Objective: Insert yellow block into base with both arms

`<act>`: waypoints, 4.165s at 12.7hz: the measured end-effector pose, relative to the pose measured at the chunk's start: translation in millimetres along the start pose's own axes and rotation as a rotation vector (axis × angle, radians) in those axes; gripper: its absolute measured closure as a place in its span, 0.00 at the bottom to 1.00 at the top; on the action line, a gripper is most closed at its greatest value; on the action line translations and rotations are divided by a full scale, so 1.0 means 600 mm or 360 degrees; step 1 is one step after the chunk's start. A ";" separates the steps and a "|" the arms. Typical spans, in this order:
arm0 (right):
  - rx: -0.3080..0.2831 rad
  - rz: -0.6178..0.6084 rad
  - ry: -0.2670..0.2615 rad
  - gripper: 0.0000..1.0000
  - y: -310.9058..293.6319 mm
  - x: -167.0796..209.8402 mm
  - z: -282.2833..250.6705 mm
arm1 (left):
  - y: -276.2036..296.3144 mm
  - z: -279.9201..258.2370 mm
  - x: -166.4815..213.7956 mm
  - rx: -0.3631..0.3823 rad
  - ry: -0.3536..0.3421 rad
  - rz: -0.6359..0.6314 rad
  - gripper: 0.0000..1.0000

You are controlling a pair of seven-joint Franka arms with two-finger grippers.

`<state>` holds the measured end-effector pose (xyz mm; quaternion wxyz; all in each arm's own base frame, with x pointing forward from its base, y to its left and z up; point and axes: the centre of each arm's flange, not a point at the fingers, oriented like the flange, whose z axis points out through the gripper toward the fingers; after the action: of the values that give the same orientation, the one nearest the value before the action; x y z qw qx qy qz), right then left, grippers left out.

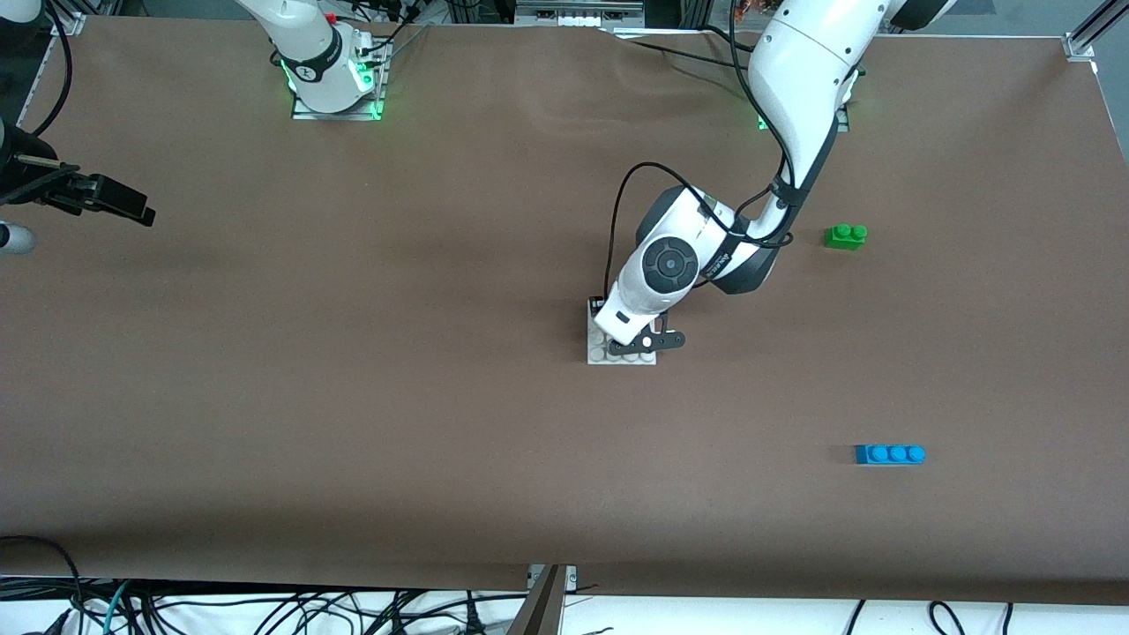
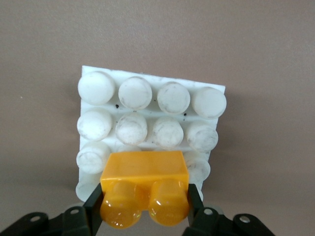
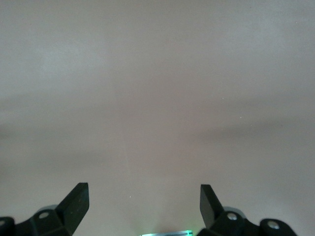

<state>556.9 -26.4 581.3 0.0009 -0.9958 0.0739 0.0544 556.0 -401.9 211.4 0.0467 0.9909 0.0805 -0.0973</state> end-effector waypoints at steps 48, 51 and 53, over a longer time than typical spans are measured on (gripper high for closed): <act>0.0000 -0.0001 -0.0004 0.00 0.000 0.000 0.002 | -0.577 -0.716 -0.066 0.0149 0.0340 0.0236 0.00; 0.0000 -0.0001 -0.0004 0.00 0.000 0.000 0.002 | -0.562 -0.710 -0.066 0.0155 0.0332 0.0261 0.00; 0.0000 -0.0001 -0.0004 0.00 0.000 0.000 0.002 | -0.565 -0.710 -0.065 0.0155 0.0331 0.0255 0.00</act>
<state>556.9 -26.2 580.1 0.0009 -0.9957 0.0737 0.0557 540.1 -28.9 609.0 -0.0024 1.0000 0.0007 0.0061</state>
